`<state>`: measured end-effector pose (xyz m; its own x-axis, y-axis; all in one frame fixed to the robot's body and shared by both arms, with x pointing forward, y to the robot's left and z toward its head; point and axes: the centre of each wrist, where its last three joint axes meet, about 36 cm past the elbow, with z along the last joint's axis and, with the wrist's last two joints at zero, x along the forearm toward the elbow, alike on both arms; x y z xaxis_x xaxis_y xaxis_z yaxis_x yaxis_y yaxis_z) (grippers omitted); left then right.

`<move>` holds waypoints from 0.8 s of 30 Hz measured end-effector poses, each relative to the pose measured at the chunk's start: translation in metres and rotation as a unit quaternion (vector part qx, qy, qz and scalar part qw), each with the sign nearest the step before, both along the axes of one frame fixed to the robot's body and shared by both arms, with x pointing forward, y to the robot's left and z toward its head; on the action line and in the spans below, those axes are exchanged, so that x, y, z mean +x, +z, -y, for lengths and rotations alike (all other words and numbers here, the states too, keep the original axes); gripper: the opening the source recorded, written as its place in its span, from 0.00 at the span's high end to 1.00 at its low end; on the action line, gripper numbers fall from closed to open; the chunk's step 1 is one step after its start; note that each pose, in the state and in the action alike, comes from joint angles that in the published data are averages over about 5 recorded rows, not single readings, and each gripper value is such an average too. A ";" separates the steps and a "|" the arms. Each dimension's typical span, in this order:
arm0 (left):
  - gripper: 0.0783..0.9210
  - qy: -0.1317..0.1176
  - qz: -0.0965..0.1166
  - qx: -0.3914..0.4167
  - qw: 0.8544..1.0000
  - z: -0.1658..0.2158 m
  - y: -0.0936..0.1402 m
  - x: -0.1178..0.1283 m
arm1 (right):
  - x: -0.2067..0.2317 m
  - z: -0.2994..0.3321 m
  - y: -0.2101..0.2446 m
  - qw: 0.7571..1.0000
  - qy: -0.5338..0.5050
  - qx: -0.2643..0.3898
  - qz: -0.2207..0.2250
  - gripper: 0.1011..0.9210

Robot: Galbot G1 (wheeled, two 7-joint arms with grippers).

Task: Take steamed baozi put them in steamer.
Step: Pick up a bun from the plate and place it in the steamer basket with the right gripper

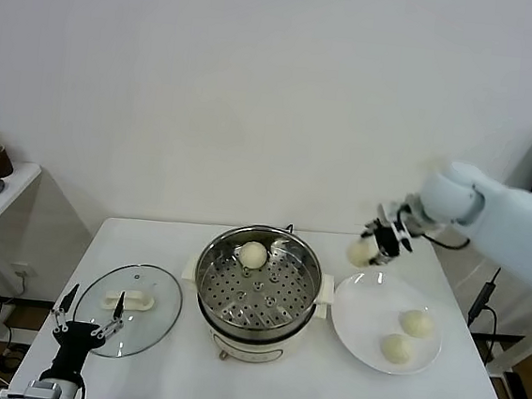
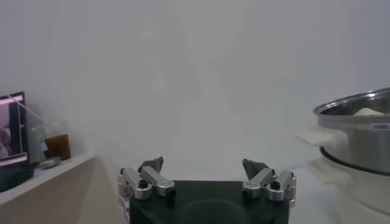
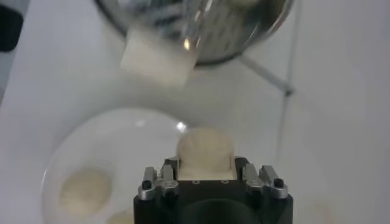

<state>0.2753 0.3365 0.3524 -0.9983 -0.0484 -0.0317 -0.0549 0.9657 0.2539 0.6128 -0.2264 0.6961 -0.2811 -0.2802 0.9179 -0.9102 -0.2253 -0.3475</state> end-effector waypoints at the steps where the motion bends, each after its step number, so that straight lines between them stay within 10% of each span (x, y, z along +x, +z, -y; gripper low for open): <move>1: 0.12 -0.001 0.001 0.001 1.000 0.000 0.000 0.001 | -0.001 -0.011 0.003 1.000 -0.001 0.004 -0.003 0.45; 24: 0.12 0.014 0.012 0.002 1.000 -0.004 0.003 0.005 | -0.008 -0.215 -0.065 0.998 -0.008 -0.012 -0.058 0.45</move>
<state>0.2807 0.3410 0.3550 -0.9955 -0.0765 -0.0561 -0.0884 0.9626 0.2561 0.6047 -0.0114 0.6308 -0.1761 -0.2538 0.9511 -0.9478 -0.2171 -0.2335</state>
